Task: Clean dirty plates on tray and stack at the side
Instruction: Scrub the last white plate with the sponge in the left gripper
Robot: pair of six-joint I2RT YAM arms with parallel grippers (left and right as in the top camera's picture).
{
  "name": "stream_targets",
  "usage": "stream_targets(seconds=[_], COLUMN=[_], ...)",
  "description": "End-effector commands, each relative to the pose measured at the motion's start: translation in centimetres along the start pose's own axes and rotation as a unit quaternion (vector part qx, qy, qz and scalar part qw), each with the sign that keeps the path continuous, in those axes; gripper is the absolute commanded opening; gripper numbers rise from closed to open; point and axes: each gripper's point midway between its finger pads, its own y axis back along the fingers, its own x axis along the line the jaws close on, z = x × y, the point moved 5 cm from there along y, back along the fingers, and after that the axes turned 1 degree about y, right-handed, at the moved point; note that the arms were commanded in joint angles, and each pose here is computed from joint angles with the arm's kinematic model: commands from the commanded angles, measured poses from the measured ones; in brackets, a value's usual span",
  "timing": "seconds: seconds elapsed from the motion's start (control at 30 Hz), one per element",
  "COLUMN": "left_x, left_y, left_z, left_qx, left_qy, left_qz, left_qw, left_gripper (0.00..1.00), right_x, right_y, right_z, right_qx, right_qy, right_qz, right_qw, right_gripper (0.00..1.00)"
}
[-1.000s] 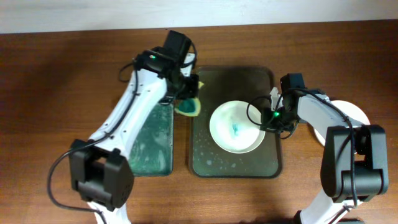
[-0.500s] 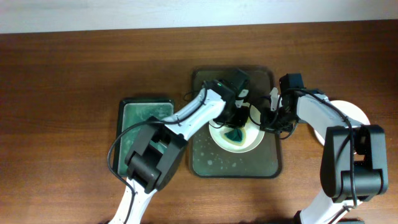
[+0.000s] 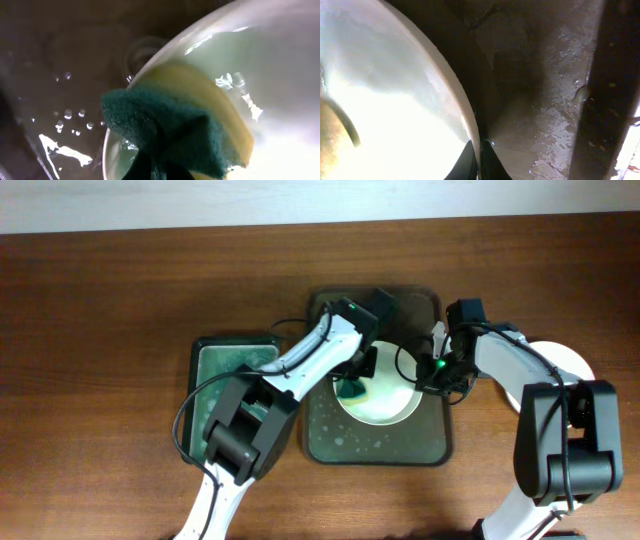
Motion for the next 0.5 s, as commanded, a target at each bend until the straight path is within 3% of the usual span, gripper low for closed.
stream_targets(seconds=[0.0,0.07,0.1,0.13,0.47], left_x=[0.7,-2.1,-4.9,-6.3,-11.6], left_y=[-2.8,-2.8,-2.7,-2.7,-3.0], left_z=[1.6,1.5,1.0,0.6,-3.5], left_qx=[0.009,0.022,0.038,0.048,0.091], left_qy=[0.005,-0.011,-0.034,-0.044,-0.13], left_qz=[-0.057,-0.147,-0.231,-0.266,-0.322], left_qw=[0.998,0.989,0.972,0.962,0.933], left_gripper=[0.0,0.0,0.0,0.0,0.0], right_x=[-0.9,-1.0,-1.1,-1.1,-1.1], right_y=[-1.0,-1.0,-1.0,-1.0,-1.0], right_z=[-0.6,-0.6,-0.6,-0.6,-0.6], right_qx=[0.02,0.019,0.019,0.019,0.019], right_qy=[-0.007,-0.007,-0.007,-0.007,-0.007], right_qz=[-0.029,-0.031,-0.035,-0.037,-0.036], right_qw=[0.999,0.999,0.999,0.999,0.999], right_gripper=[0.04,0.04,0.04,0.04,0.04])
